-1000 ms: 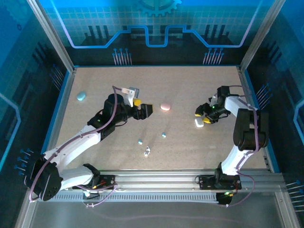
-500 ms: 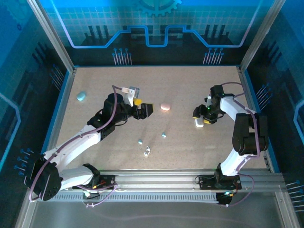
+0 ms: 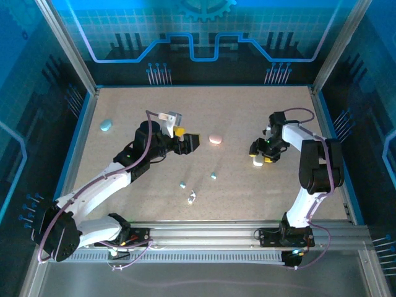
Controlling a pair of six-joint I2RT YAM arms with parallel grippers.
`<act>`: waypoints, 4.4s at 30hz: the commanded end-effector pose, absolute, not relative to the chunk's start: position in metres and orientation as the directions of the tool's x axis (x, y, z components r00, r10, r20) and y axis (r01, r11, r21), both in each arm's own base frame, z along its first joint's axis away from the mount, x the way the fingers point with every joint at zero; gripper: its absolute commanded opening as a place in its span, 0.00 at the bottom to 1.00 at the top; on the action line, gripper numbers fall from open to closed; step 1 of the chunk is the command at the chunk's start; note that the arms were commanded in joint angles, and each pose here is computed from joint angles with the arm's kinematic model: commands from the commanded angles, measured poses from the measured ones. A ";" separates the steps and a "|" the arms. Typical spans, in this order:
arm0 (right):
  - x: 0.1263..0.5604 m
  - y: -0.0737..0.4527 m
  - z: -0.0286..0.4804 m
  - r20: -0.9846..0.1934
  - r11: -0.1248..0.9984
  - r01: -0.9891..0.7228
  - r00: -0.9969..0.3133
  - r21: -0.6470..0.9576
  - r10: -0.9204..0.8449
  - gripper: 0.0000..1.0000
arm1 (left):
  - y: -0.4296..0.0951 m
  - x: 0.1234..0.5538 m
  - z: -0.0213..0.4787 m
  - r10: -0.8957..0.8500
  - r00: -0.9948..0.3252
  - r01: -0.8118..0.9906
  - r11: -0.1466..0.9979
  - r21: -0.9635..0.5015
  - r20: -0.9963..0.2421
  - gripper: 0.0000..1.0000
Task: Insert wireless bluetooth earbuds into charging case
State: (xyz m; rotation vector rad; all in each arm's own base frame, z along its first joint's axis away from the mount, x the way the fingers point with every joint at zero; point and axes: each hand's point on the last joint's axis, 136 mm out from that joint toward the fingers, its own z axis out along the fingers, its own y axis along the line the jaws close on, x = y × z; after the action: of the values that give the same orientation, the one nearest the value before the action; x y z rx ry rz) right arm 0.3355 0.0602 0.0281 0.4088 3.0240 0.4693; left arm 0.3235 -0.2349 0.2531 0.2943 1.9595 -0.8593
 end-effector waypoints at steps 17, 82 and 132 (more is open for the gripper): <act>0.349 0.137 0.085 -0.136 0.860 0.024 -0.985 0.509 0.108 0.63 | -0.235 0.326 0.266 -0.153 -0.518 0.529 0.716 -0.456 -0.842 0.87; 0.290 0.152 0.010 -0.102 0.982 -0.176 -0.981 0.075 -0.168 0.55 | -0.230 0.323 0.267 -0.153 -0.491 0.536 0.723 -0.436 -0.858 0.88; 0.262 0.212 0.312 -0.802 0.549 -0.682 0.093 -0.483 -0.590 0.42 | -0.358 0.285 0.296 0.176 -0.601 0.759 0.430 -0.489 -0.780 0.42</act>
State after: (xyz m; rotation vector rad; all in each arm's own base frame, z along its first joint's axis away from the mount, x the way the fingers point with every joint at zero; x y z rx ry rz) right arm 0.2594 0.2115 0.2904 -1.1215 1.6392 0.1494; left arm 0.2823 -0.3574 0.3006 0.7747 2.0026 -1.2075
